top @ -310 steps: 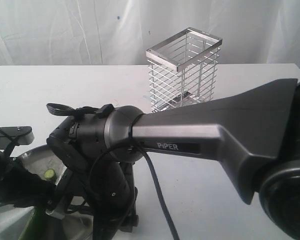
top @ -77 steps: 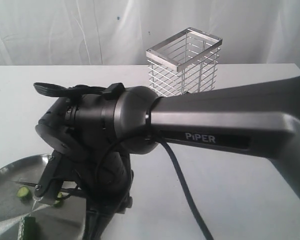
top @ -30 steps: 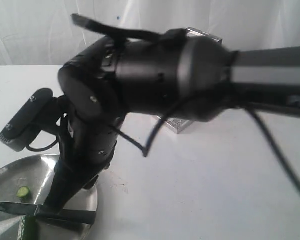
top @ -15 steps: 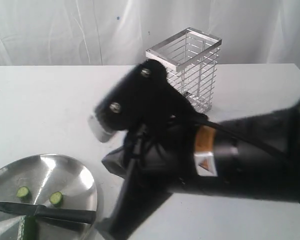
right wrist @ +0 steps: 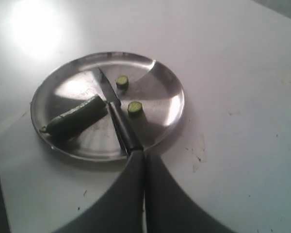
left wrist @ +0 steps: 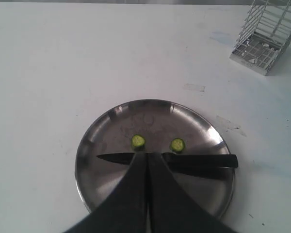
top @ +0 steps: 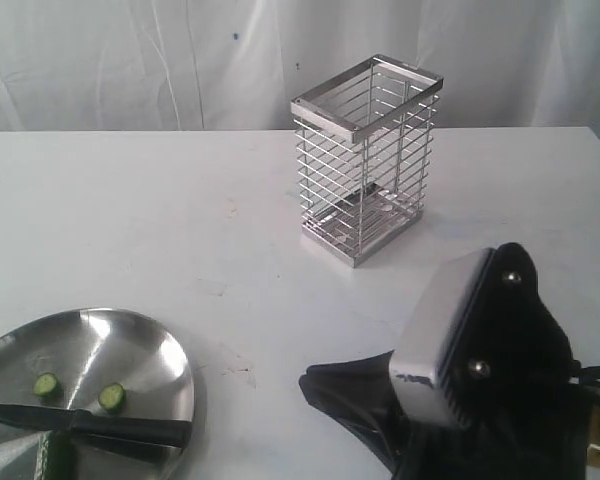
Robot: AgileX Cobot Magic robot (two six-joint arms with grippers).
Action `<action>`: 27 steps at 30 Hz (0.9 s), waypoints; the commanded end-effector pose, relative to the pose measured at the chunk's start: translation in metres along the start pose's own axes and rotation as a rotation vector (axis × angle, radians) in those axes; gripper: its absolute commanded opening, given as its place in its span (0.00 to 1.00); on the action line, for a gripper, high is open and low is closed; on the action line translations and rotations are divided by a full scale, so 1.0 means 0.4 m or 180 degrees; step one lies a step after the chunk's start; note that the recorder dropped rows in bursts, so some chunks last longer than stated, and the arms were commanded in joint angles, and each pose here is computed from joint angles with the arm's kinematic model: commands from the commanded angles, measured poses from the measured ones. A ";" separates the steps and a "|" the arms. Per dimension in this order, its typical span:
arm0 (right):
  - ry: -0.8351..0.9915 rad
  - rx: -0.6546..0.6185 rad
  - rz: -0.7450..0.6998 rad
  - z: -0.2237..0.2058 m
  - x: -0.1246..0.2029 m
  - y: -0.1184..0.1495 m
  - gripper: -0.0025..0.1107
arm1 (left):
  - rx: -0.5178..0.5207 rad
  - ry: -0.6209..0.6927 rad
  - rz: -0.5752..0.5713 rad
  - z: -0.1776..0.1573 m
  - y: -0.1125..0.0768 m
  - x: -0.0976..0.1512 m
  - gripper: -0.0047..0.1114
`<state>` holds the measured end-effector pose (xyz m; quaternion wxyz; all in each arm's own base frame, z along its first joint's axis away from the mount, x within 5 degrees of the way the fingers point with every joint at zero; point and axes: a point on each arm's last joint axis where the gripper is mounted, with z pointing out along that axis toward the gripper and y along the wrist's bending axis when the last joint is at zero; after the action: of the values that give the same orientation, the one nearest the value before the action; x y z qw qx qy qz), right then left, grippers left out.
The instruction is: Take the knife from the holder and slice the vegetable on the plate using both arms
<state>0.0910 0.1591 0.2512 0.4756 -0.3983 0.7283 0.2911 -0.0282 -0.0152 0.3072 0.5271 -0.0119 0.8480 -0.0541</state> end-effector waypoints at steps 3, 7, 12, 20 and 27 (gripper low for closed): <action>-0.0272 0.0018 0.0017 -0.012 -0.017 -0.003 0.02 | 0.0038 0.0120 0.0004 -0.001 -0.002 0.013 0.04; -0.0266 0.0017 0.0017 -0.012 -0.016 -0.003 0.02 | 0.0038 0.0120 0.0004 -0.001 -0.002 0.013 0.04; -0.0266 0.0017 0.0017 -0.012 -0.016 -0.003 0.02 | 0.0061 0.0209 -0.0023 0.018 0.000 0.025 0.04; -0.0364 -0.0002 0.0012 -0.037 -0.011 -0.001 0.02 | -0.0053 -0.0908 -0.0101 0.125 0.028 -0.001 0.04; -0.1126 0.0506 -0.0234 -0.185 0.000 -0.047 0.02 | -0.0228 -0.1463 -0.0069 0.230 0.061 0.053 0.04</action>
<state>0.0759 0.1084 0.2761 0.5923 -0.3437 0.6603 0.3083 0.0420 0.0002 0.2638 0.7275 -0.0527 0.6835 -0.0258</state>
